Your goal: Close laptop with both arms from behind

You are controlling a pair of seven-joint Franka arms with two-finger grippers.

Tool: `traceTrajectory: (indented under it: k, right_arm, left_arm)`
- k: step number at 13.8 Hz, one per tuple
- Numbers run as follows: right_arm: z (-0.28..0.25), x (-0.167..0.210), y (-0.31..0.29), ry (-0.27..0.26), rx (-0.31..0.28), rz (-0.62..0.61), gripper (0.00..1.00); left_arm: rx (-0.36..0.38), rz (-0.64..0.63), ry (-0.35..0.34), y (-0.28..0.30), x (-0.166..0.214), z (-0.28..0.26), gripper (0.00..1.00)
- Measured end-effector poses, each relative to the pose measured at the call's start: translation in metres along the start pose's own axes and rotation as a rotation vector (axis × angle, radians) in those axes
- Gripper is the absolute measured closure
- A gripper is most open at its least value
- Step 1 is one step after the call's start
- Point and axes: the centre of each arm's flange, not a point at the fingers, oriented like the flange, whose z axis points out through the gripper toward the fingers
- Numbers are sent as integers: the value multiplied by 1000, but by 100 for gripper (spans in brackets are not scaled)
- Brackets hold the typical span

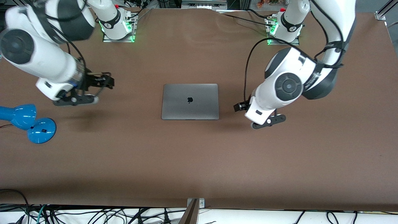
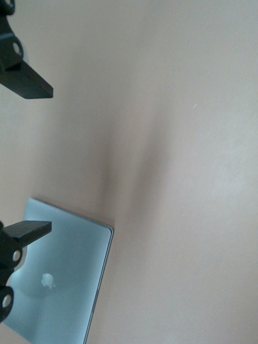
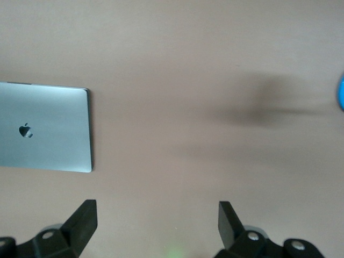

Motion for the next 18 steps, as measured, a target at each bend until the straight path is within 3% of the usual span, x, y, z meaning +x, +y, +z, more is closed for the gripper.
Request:
traceTrajectory:
  k: [5,9,14,18]
  right_arm:
    - [-46,-30,28,49,-1,44,0]
    - [-65,-43,53,82,2,90,0]
    - [-70,-50,102,66,8,175,0]
    - [-63,-49,129,56,12,152,0]
  left_arm:
    - [7,37,54,-71,-2,-81,0]
    - [20,100,66,-125,5,-110,0]
    - [68,134,84,-179,11,-128,0]
    - [88,169,97,-189,-24,-137,0]
